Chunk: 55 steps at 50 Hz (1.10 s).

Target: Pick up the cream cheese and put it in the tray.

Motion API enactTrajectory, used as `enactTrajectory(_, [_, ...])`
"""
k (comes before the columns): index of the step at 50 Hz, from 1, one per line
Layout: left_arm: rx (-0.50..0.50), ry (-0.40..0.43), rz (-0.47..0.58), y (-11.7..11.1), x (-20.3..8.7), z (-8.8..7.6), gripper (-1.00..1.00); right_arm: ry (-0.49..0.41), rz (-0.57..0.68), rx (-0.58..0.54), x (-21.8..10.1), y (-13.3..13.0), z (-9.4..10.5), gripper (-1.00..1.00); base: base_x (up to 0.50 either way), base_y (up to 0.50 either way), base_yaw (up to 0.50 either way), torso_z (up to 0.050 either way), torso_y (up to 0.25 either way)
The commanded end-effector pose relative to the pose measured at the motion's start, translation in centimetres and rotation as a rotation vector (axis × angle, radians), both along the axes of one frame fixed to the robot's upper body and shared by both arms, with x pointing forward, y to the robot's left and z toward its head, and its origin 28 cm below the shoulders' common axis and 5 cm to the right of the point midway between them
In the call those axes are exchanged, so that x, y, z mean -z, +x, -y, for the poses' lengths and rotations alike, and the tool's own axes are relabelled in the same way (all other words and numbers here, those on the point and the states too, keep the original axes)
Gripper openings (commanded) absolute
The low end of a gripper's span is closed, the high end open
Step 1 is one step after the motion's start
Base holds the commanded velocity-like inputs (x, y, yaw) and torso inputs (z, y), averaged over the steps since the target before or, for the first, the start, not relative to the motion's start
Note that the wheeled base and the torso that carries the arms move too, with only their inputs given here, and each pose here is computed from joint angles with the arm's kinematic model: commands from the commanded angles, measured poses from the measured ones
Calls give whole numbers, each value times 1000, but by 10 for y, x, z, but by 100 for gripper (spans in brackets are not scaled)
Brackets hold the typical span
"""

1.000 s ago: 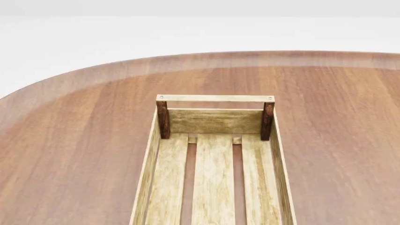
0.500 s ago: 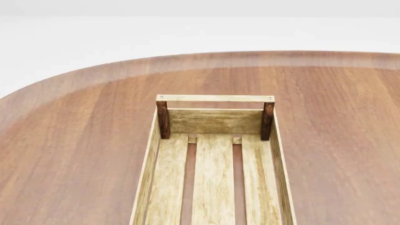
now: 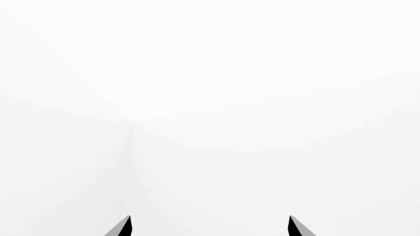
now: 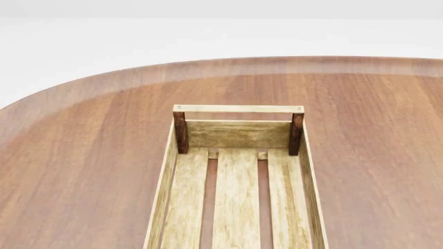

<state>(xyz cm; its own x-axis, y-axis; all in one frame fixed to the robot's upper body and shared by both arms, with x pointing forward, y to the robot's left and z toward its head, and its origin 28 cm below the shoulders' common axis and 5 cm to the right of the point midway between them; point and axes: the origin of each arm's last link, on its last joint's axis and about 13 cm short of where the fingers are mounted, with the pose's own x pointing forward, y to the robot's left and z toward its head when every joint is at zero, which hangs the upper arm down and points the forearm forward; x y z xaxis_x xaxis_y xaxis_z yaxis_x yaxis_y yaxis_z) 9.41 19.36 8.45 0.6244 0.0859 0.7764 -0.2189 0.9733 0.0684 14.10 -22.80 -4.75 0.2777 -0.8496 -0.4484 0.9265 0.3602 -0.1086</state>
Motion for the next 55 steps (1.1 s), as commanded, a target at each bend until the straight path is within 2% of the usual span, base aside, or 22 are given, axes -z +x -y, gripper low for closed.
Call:
enactTrajectory(1, [1,2,-3,1,1,1,100,4,-2,1,1,0,0,100,0,0,0,0,0])
enactTrajectory(26, [-2,4,-7,0,0,1,100,29,-15,3,13,3,4,100,0,0,0,0,0])
enactTrajectory(27, [-1,5,-8,1,0,1,100,32,-15,4,15,3,5,-100,0,0,0,0,0])
enactTrajectory(48, [-1,8,-14,1,1,1,100,33,43,-28,10,3,2,-100,0,0,0,0,0])
enactTrajectory(55, [-2,7,-12,1,1,0,100,7,78,-49,-2,-1,-2,-100,0,0,0,0,0])
